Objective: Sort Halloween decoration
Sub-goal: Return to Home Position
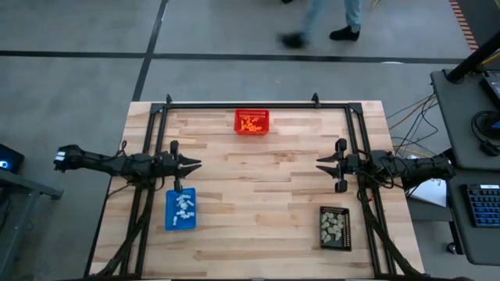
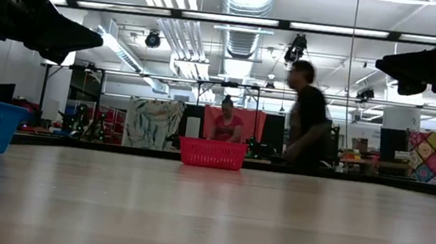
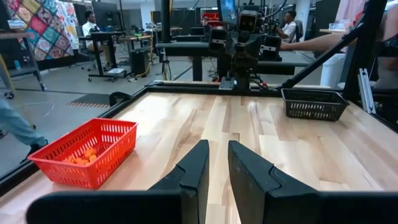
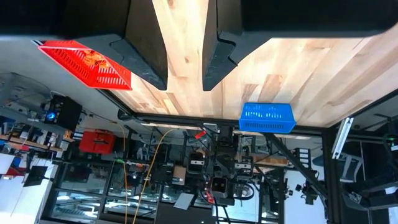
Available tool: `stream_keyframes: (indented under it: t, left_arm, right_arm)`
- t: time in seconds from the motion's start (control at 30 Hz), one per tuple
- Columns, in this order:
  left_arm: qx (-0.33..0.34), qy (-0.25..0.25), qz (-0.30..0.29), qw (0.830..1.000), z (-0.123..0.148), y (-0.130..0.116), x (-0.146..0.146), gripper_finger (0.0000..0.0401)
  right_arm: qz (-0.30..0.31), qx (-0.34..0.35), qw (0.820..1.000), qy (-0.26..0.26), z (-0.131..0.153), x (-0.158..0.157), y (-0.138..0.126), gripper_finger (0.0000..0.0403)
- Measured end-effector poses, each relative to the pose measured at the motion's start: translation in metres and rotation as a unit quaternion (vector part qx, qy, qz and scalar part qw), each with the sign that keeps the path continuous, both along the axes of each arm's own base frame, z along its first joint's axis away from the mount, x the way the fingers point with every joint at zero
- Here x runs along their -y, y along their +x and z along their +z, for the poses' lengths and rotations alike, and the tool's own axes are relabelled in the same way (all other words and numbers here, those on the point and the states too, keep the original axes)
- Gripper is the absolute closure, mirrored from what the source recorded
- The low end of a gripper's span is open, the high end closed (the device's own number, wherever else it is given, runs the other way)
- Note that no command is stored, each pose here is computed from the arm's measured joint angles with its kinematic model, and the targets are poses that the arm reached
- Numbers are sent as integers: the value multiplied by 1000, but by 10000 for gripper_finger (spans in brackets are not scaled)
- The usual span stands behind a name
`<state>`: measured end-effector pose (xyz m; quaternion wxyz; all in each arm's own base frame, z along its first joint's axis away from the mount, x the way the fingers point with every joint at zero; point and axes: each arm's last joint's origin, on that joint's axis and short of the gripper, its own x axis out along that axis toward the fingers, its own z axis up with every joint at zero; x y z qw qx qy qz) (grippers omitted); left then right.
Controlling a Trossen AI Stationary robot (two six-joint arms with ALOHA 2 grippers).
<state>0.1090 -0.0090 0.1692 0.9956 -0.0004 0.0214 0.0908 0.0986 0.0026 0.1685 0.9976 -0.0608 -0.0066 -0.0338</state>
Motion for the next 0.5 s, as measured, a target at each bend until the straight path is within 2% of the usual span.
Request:
stream_keyframes:
  t: [0.5]
  left_arm:
    - [-4, 1, 0, 1000, 1, 1, 0, 359]
  right_arm:
    - [0, 0, 1000, 0, 0, 0, 0, 312]
